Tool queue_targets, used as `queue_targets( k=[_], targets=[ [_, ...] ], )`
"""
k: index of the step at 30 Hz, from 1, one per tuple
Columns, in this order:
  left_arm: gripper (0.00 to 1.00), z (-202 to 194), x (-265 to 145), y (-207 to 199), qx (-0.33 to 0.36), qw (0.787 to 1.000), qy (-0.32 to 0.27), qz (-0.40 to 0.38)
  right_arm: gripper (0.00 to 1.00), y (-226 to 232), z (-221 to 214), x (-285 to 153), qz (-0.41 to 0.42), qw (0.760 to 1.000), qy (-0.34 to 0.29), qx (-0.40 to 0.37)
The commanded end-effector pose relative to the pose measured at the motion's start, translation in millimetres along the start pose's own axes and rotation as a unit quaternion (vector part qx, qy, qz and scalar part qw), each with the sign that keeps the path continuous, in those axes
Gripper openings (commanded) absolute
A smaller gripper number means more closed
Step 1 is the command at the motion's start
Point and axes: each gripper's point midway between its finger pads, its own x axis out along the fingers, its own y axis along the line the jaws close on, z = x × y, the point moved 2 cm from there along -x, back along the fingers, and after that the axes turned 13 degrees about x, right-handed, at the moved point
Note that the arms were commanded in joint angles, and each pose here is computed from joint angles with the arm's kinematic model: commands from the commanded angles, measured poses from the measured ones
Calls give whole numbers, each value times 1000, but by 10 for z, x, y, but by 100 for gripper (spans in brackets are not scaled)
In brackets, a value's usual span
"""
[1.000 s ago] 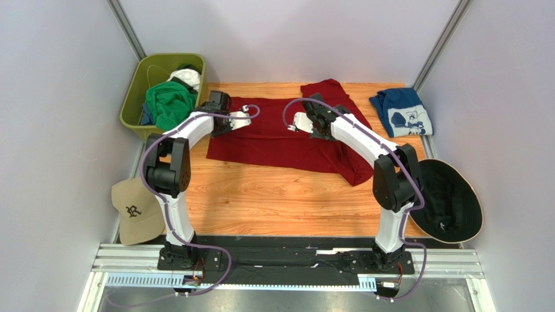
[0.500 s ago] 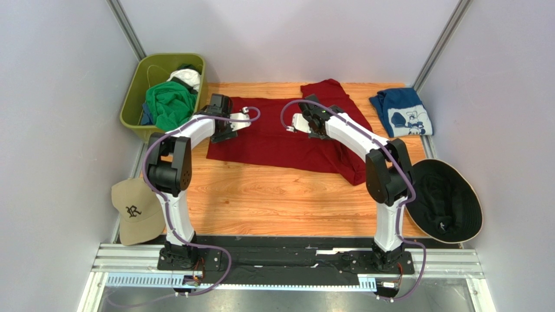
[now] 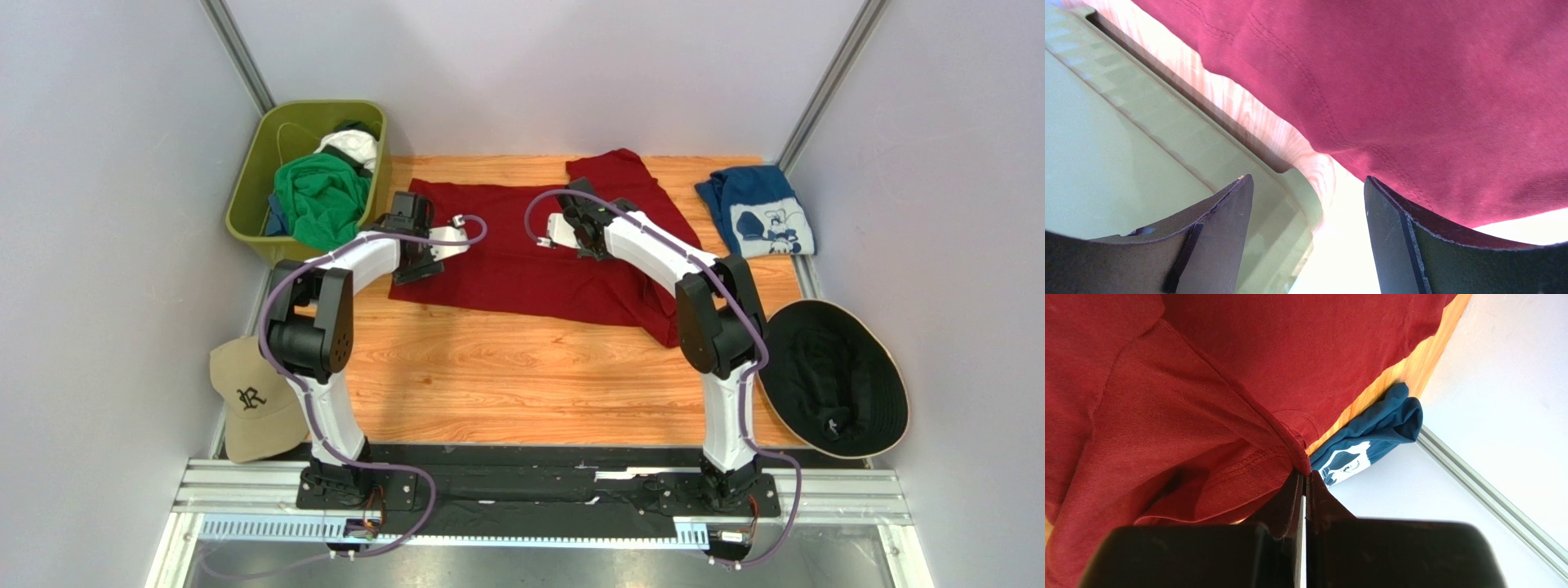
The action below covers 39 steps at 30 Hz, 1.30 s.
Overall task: Fold and stack the t-shirts
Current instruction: Fold the tshirt
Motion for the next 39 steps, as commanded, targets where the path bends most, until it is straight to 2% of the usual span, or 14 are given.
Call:
queue_targets(
  k=[1, 20, 39],
  targets=[
    [75, 29, -115, 78, -10, 999, -8, 31, 0, -251, 75, -38, -44, 999, -4, 3],
    [75, -44, 74, -192, 6, 1000, 12, 19, 0, -366, 148, 210, -88, 995, 13, -34],
    [75, -50, 77, -263, 5, 1000, 10, 11, 0, -584, 282, 405, -128, 990, 22, -56]
  ],
)
